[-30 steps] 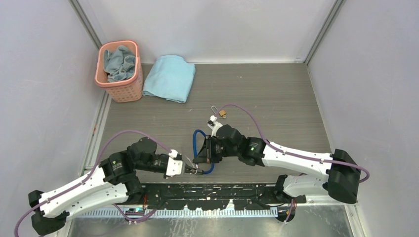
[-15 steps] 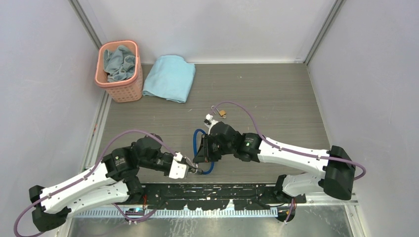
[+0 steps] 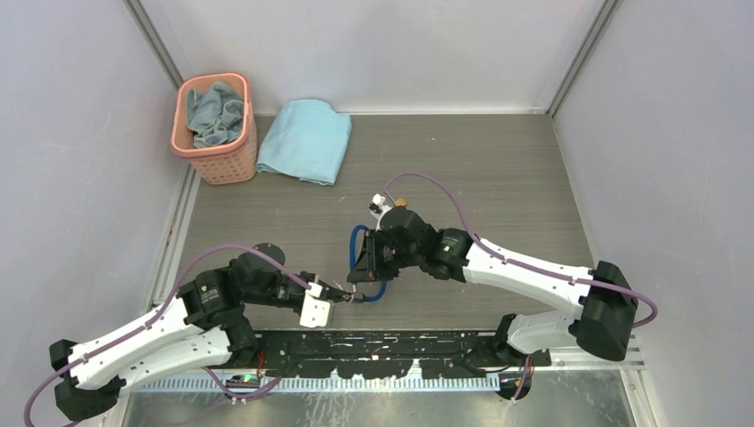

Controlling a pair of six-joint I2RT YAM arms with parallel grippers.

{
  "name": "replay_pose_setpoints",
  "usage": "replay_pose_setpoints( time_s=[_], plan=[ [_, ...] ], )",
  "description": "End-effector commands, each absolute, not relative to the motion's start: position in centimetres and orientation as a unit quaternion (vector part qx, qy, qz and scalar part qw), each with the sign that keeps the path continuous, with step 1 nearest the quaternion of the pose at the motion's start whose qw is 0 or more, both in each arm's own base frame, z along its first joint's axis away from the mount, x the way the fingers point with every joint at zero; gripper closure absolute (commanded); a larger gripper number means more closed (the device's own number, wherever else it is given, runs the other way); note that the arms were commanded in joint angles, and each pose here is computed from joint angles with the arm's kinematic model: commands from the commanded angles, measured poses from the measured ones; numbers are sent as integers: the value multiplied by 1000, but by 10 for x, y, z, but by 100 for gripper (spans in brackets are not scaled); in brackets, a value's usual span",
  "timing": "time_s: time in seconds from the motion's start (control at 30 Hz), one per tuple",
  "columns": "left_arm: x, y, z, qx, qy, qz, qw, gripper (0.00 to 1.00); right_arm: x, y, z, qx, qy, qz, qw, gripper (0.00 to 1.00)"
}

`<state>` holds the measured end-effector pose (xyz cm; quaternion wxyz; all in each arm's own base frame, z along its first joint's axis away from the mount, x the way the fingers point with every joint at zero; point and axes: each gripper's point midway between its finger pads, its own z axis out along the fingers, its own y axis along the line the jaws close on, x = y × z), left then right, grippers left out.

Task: Unlock with the key

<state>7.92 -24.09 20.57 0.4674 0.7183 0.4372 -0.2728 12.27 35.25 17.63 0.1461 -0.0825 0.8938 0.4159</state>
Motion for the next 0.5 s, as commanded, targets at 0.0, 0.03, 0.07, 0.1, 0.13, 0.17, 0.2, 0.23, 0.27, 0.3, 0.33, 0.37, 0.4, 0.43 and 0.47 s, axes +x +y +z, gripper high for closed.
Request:
replay_pose_setpoints(
  time_s=[0.0, 0.03, 0.07, 0.1, 0.13, 0.17, 0.2, 0.23, 0.27, 0.3, 0.33, 0.37, 0.4, 0.43, 0.47],
  plan=[
    [89, -246, 229, 700, 414, -259, 521, 100, 132, 347, 204, -99, 883, 428, 165, 99],
    [88, -246, 230, 698, 413, -262, 523, 100, 136, 346, 205, -94, 884, 424, 172, 99],
    [88, -246, 230, 696, 413, -263, 525, 100, 142, 344, 206, -87, 885, 421, 180, 99],
    [88, -246, 229, 695, 414, -264, 525, 100, 146, 343, 208, -83, 884, 420, 186, 99],
    [88, -246, 227, 696, 415, -264, 523, 100, 150, 342, 210, -78, 884, 420, 191, 99],
    [88, -246, 226, 696, 416, -265, 522, 100, 154, 341, 211, -74, 884, 418, 197, 99],
    [88, -246, 225, 697, 418, -266, 519, 100, 161, 338, 212, -65, 884, 412, 209, 99],
    [87, -246, 223, 697, 419, -266, 517, 100, 167, 336, 213, -58, 885, 406, 220, 99],
    [87, -246, 223, 697, 419, -267, 517, 100, 171, 334, 214, -53, 886, 398, 230, 99],
    [87, -246, 222, 697, 420, -267, 517, 100, 174, 332, 215, -51, 888, 391, 237, 99],
    [88, -246, 221, 697, 421, -267, 516, 100, 177, 331, 216, -50, 888, 387, 244, 99],
    [88, -247, 220, 696, 422, -266, 517, 100, 179, 331, 219, -51, 887, 385, 249, 99],
    [89, -247, 220, 695, 423, -265, 518, 100, 181, 329, 221, -50, 887, 382, 256, 99],
    [91, -248, 218, 693, 424, -263, 519, 100, 183, 328, 224, -50, 886, 378, 263, 99],
    [92, -249, 217, 692, 426, -262, 521, 100, 185, 326, 226, -51, 886, 373, 271, 99]
  ],
)
